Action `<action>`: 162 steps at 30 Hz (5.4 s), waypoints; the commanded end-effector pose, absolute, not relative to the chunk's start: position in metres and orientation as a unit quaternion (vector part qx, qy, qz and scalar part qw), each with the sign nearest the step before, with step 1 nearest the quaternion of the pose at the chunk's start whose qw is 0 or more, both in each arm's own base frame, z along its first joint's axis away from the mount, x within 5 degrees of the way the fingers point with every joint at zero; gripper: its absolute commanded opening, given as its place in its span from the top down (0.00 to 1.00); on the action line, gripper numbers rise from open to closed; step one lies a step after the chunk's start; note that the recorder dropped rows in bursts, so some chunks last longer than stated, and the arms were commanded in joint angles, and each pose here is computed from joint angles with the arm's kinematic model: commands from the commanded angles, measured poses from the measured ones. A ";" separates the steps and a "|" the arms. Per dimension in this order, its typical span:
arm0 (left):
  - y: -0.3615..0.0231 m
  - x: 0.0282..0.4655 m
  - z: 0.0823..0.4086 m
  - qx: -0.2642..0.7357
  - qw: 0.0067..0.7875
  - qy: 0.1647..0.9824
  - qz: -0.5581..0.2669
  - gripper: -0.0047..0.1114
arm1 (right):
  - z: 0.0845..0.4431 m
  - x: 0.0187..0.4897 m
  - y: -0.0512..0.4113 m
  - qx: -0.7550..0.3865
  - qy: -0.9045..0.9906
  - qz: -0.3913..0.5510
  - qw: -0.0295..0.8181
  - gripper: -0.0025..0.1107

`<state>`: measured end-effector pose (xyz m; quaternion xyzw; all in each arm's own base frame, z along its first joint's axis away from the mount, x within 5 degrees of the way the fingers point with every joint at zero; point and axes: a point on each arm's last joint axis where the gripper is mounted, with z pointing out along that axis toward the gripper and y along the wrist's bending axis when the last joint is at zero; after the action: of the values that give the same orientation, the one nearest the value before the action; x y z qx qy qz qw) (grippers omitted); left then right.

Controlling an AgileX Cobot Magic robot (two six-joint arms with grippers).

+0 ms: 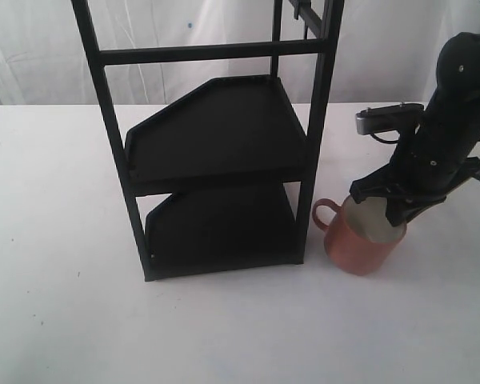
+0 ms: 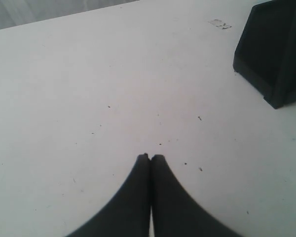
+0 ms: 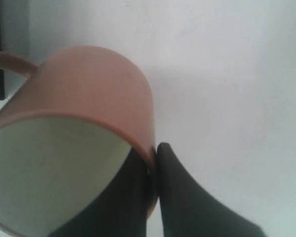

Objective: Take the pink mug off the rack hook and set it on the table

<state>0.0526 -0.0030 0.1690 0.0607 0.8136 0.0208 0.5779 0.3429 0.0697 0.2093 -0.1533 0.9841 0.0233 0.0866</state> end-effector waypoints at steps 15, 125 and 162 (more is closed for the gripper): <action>-0.003 0.052 0.168 0.061 0.578 0.814 0.017 0.96 | 0.209 0.344 0.070 -0.159 0.982 0.024 0.095 0.78; -0.003 0.053 0.169 0.060 0.579 0.813 0.017 0.96 | 0.252 0.041 -0.004 -0.011 0.750 -0.055 0.659 0.98; -0.003 0.053 0.169 0.060 0.580 0.812 0.018 0.96 | 0.182 0.053 -0.007 -0.016 0.791 -0.083 0.606 0.98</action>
<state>0.0527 -0.0030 0.1693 0.0605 0.8126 0.0210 0.5793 0.0532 -0.0067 0.1821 -0.0113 0.7921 -0.0755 0.6056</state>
